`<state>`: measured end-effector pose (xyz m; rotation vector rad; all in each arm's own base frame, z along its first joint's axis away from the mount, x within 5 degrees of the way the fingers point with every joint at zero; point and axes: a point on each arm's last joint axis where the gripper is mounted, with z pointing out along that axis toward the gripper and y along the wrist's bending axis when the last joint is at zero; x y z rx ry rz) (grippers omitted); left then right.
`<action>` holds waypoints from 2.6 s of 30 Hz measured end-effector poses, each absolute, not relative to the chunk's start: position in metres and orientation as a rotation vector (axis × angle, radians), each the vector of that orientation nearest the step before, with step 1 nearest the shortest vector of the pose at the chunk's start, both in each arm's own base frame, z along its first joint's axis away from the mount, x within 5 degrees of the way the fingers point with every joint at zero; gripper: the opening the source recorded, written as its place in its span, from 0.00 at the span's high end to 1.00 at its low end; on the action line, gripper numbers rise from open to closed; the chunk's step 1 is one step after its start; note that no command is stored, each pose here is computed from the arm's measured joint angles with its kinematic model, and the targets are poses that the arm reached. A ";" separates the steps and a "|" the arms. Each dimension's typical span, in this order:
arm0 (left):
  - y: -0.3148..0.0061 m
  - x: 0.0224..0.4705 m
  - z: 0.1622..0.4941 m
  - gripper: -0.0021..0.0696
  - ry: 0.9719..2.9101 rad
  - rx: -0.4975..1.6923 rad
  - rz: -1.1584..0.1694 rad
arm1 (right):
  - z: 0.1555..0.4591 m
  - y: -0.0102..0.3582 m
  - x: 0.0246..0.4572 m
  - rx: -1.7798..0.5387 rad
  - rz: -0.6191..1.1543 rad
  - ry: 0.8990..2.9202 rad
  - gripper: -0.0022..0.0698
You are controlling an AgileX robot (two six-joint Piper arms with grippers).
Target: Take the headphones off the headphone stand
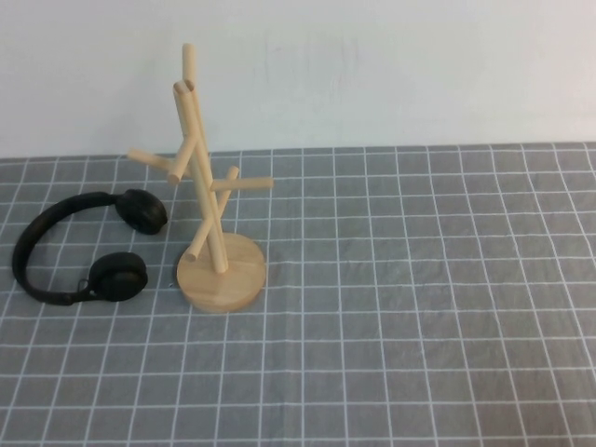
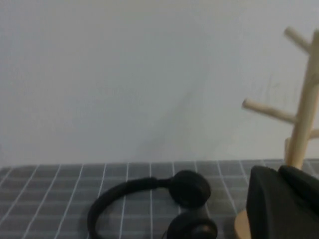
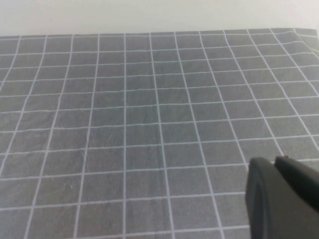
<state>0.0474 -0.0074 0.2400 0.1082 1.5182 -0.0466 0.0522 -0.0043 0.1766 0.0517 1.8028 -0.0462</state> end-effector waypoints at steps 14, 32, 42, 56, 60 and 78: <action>-0.004 0.053 0.175 0.98 1.838 0.058 -0.043 | 0.177 -0.004 0.052 0.052 -0.046 1.803 0.98; -0.004 0.053 0.173 0.98 1.859 0.048 -0.058 | 0.177 -0.004 0.052 0.052 -0.046 1.803 0.98; -0.004 0.052 0.174 0.98 1.861 0.031 -0.071 | 0.177 -0.004 0.052 0.052 -0.046 1.803 0.98; -0.004 0.052 0.174 0.98 1.861 0.030 -0.074 | 0.177 -0.004 0.052 0.052 -0.046 1.803 0.98; -0.004 0.052 0.174 0.98 1.861 0.030 -0.074 | 0.177 -0.004 0.052 0.052 -0.046 1.803 0.98; -0.004 0.052 0.174 0.98 1.861 0.030 -0.074 | 0.177 -0.004 0.052 0.052 -0.046 1.803 0.98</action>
